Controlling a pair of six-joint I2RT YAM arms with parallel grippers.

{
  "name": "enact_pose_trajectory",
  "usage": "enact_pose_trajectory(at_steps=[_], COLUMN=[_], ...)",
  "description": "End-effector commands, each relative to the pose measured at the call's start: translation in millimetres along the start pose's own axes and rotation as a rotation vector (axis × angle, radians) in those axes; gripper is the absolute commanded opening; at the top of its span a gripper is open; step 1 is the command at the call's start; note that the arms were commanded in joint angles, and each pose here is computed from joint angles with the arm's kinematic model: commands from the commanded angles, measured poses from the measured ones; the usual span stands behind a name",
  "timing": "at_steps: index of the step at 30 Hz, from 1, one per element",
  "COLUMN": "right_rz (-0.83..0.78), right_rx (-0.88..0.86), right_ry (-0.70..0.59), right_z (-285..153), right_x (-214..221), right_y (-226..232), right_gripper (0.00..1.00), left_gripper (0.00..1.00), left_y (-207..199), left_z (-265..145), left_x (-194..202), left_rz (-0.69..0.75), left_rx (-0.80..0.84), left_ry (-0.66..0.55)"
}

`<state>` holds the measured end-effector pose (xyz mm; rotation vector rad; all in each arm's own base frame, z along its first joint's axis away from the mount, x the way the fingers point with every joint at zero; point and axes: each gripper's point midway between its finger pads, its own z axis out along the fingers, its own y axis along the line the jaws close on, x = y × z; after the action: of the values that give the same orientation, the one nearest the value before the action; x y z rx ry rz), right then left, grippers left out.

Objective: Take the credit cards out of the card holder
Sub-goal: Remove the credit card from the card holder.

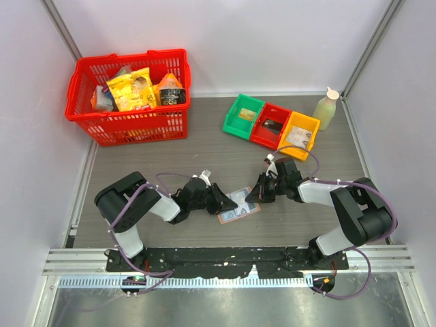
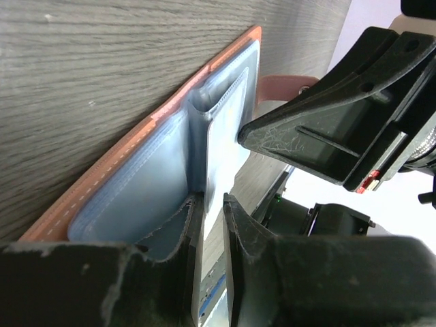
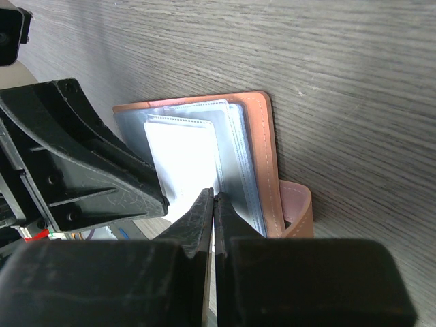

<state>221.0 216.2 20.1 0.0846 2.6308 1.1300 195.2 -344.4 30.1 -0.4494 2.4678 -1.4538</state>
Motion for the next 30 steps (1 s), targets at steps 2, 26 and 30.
enact_pose_trajectory(at_steps=[2, 26, 30], right_rz=[0.039, 0.034, 0.035], right_rx=[0.309, 0.316, 0.321], right_ry=[0.041, 0.042, 0.044], right_z=[-2.2, -1.7, -1.5], right_x=[29.5, 28.8, 29.4], right_y=[-74.4, -76.0, -77.4], right_gripper=[0.06, 0.06, 0.06], left_gripper=[0.2, 0.08, 0.02], left_y=[-27.1, -37.2, -32.2], left_z=[-1.2, -8.9, -9.9], left_x=[9.7, 15.9, 16.9], left_rz=[0.06, 0.06, 0.048], left_rx=[0.113, 0.192, 0.18], left_ry=[0.052, 0.078, 0.078])
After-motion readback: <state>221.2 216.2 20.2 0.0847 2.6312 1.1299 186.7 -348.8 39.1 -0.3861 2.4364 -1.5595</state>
